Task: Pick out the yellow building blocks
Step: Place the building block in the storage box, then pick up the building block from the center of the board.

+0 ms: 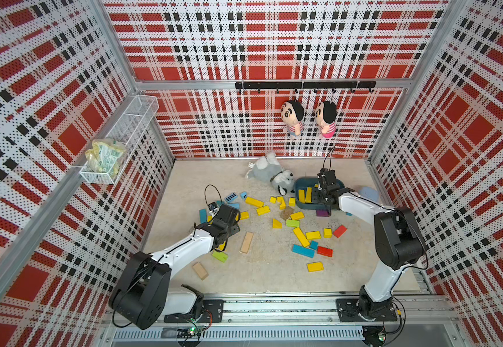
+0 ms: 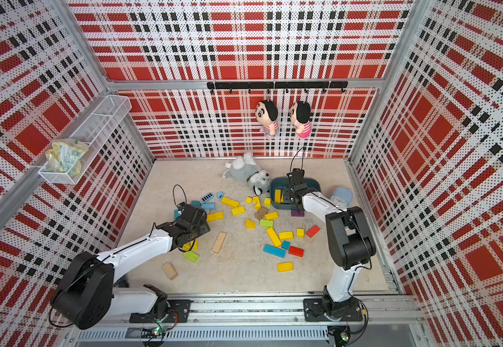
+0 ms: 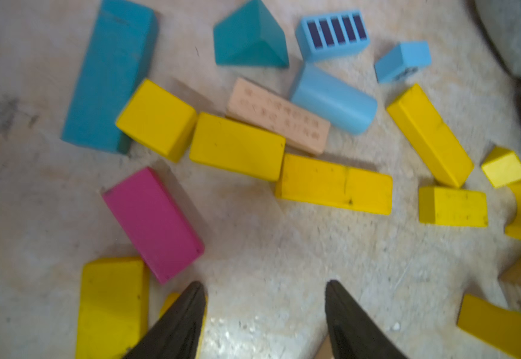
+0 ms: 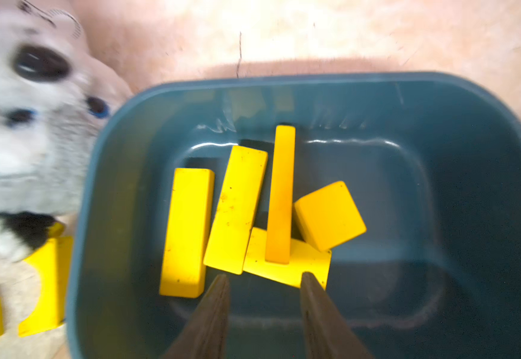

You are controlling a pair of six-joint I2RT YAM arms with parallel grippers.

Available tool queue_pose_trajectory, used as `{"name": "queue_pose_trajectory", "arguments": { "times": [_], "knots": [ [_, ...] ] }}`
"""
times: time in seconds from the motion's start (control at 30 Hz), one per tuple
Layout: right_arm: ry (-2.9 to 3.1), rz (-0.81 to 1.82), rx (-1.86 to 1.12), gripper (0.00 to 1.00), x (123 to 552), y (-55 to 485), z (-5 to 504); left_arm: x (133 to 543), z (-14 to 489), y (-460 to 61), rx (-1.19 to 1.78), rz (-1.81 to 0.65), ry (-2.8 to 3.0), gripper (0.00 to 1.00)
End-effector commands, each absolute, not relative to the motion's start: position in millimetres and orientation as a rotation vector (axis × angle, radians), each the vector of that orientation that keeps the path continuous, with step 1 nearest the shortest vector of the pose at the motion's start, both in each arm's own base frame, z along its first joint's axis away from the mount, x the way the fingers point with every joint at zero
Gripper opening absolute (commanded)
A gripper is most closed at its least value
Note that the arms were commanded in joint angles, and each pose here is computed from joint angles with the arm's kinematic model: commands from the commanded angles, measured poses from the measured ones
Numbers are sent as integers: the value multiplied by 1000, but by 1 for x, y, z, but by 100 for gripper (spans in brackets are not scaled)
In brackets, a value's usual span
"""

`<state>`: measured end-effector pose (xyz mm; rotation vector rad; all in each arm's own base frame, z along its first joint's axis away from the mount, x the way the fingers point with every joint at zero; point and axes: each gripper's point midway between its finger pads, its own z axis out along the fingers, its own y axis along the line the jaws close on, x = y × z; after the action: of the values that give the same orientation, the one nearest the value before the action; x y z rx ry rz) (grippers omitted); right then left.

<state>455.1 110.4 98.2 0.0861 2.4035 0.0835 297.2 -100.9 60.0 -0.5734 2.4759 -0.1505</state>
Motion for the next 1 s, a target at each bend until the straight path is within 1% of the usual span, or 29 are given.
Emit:
{"name": "queue_pose_trajectory", "arguments": {
  "times": [0.0, 0.23, 0.4, 0.57, 0.97],
  "knots": [
    [2358, 119, 121, 42, 453, 109, 112, 274, 44, -99, -517, -60, 2564, 65],
    [2363, 108, 124, 42, 444, 105, 113, 270, 56, -80, -569, 15, 2511, 68],
    [2361, 106, 126, 42, 443, 104, 114, 263, 49, -63, -585, 44, 2529, 68],
    [2362, 108, 128, 41, 443, 104, 114, 262, 35, -66, -551, -13, 2580, 63],
    [2354, 106, 139, 41, 442, 102, 117, 262, 23, -66, -489, 39, 2625, 46]
  ]
}}
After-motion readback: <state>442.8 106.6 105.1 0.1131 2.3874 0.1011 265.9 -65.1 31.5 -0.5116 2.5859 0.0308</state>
